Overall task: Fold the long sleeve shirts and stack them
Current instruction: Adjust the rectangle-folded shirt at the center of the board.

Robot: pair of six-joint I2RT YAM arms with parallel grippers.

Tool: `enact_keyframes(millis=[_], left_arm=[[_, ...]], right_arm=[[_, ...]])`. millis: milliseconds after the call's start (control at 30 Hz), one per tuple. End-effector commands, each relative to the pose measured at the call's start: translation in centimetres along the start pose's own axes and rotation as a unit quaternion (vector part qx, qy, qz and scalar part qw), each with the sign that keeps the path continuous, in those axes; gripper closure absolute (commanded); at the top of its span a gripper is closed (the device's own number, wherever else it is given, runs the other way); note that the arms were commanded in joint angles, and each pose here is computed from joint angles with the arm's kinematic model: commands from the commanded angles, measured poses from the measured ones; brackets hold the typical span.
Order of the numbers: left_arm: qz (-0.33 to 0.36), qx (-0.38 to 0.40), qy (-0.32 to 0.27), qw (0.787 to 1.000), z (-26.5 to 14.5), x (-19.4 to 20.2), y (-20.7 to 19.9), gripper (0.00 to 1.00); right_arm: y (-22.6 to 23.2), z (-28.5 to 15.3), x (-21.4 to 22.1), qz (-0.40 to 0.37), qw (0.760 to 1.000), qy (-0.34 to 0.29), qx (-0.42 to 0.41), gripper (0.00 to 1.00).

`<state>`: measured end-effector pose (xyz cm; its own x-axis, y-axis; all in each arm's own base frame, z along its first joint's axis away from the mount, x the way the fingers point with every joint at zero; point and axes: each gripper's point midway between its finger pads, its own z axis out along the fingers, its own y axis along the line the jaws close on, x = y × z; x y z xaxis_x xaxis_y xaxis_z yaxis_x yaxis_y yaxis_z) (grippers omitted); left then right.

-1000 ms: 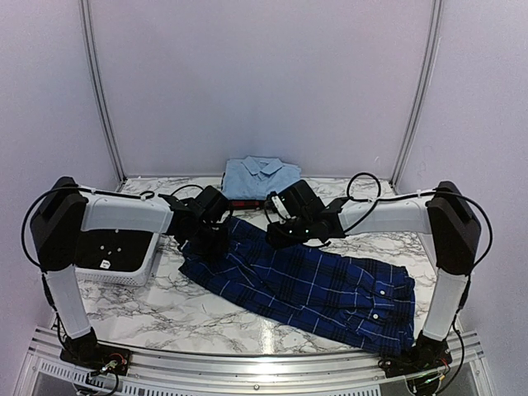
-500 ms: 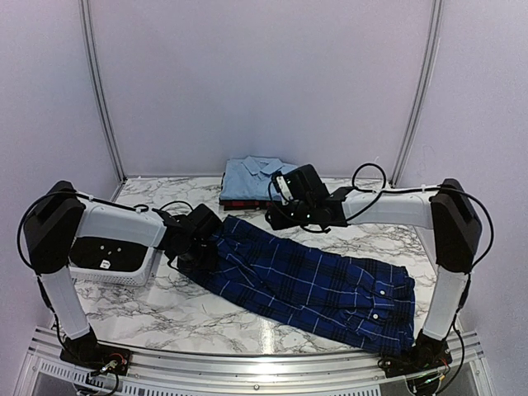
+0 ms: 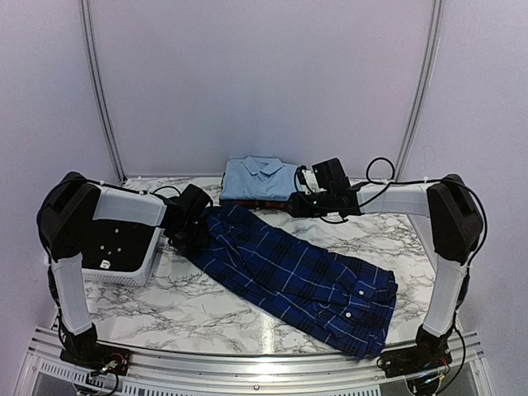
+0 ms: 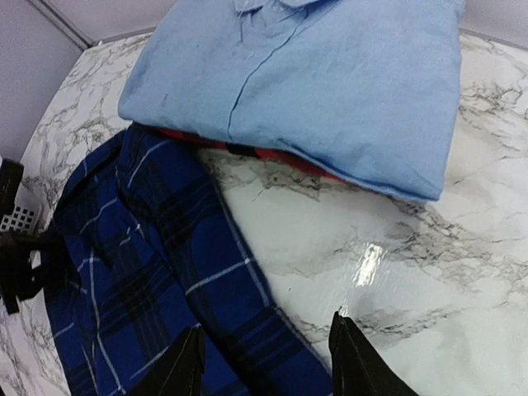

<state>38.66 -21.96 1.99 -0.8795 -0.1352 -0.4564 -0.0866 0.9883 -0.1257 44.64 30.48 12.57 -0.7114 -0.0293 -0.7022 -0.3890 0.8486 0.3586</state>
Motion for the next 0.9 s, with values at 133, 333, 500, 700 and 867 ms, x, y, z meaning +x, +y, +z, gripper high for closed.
enact_keyframes(millis=[133, 333, 500, 700, 867], left_arm=[[-0.005, -0.079, 0.049, 0.996, 3.5, -0.1, 4.8, 0.93], [-0.009, -0.080, 0.057, 0.995, 3.2, 0.2, 5.7, 0.93], [-0.012, -0.079, 0.068, 0.994, 2.3, 2.0, 6.2, 0.93], [-0.006, -0.069, 0.061, 0.996, 1.0, 2.6, 5.7, 0.93], [-0.002, -0.065, 0.062, 0.996, 0.8, 2.9, 5.3, 0.93]], right_arm=[[1.2, -1.6, 3.7, -0.031, 0.999, 0.026, -0.031, 0.52], [0.5, -0.9, 3.8, -0.038, 0.999, 0.019, -0.017, 0.52], [-1.4, 0.1, -0.7, -0.011, 1.000, -0.019, 0.008, 0.52], [-5.2, 1.7, -3.8, 0.054, 0.997, -0.053, -0.009, 0.54], [-8.3, 3.3, -5.0, 0.107, 0.992, -0.063, -0.039, 0.53]])
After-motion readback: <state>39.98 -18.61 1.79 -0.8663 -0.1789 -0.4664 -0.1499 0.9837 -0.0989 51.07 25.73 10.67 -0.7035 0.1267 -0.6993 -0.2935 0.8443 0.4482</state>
